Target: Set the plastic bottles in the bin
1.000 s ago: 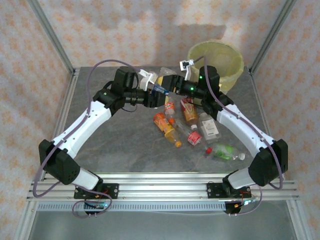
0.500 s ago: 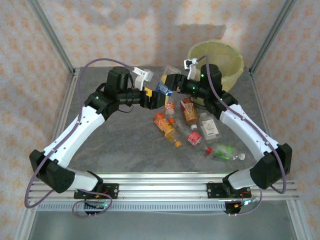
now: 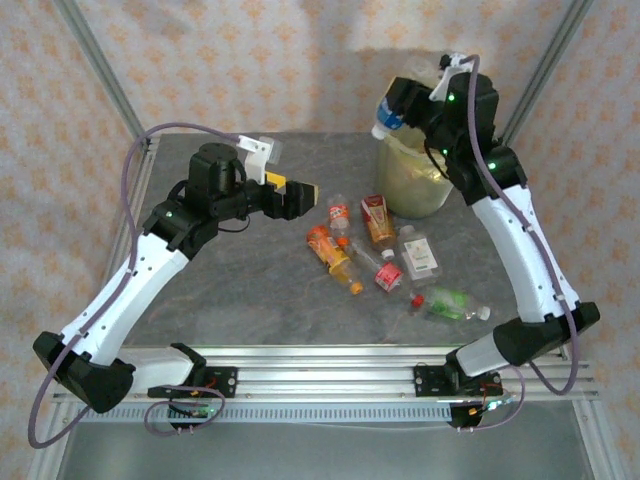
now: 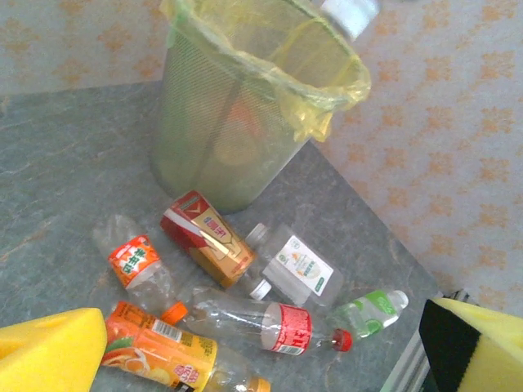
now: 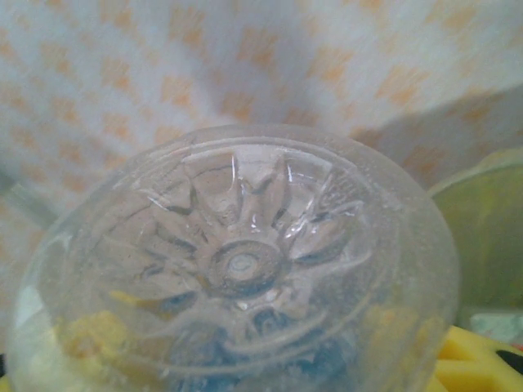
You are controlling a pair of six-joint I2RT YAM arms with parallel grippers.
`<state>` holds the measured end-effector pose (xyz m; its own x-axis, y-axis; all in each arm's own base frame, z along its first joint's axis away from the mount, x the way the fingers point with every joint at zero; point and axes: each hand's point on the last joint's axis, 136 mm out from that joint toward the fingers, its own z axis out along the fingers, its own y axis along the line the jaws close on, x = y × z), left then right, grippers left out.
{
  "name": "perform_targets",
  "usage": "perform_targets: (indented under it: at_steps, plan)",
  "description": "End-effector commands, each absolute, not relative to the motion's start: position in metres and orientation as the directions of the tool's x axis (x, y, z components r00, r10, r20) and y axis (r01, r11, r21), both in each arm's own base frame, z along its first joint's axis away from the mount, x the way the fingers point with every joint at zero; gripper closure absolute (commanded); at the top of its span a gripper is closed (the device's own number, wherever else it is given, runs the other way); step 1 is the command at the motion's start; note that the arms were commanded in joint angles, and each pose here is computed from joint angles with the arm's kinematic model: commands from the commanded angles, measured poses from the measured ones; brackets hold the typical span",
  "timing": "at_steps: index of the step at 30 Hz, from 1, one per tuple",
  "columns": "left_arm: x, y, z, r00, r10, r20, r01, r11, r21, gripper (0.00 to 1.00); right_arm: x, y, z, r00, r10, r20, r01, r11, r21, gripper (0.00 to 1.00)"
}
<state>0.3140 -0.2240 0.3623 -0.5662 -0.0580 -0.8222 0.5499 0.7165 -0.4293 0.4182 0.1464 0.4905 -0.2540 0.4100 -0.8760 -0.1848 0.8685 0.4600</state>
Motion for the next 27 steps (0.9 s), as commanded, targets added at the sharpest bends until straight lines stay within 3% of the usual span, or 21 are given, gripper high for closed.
perform_targets:
  at_steps: [1,8,17,22,27]
  plan:
    - [0.316,-0.219,0.355,-0.57,-0.055,-0.82,0.521,0.747,-0.412,0.0,0.437,0.115,0.482,-0.219,0.341,-0.914,-0.009,0.936,0.351,0.51]
    - [0.317,-0.217,0.347,-0.579,-0.043,-0.815,0.509,0.761,-0.402,0.0,0.473,0.08,0.481,-0.169,0.263,-0.95,0.196,0.954,0.229,0.51]
    - [0.318,-0.214,0.342,-0.583,-0.039,-0.811,0.497,0.773,-0.394,0.0,0.519,0.064,0.445,-0.334,0.041,-0.942,0.276,0.96,-0.056,0.5]
    - [0.32,-0.215,0.34,-0.587,-0.037,-0.809,0.494,0.775,-0.394,0.0,0.524,0.052,0.42,-0.452,-0.128,-0.883,0.282,0.919,-0.277,0.5]
    - [0.322,-0.217,0.336,-0.596,-0.036,-0.802,0.493,0.773,-0.4,0.0,0.525,0.05,0.401,-0.512,-0.188,-0.838,0.287,0.883,-0.373,0.51]
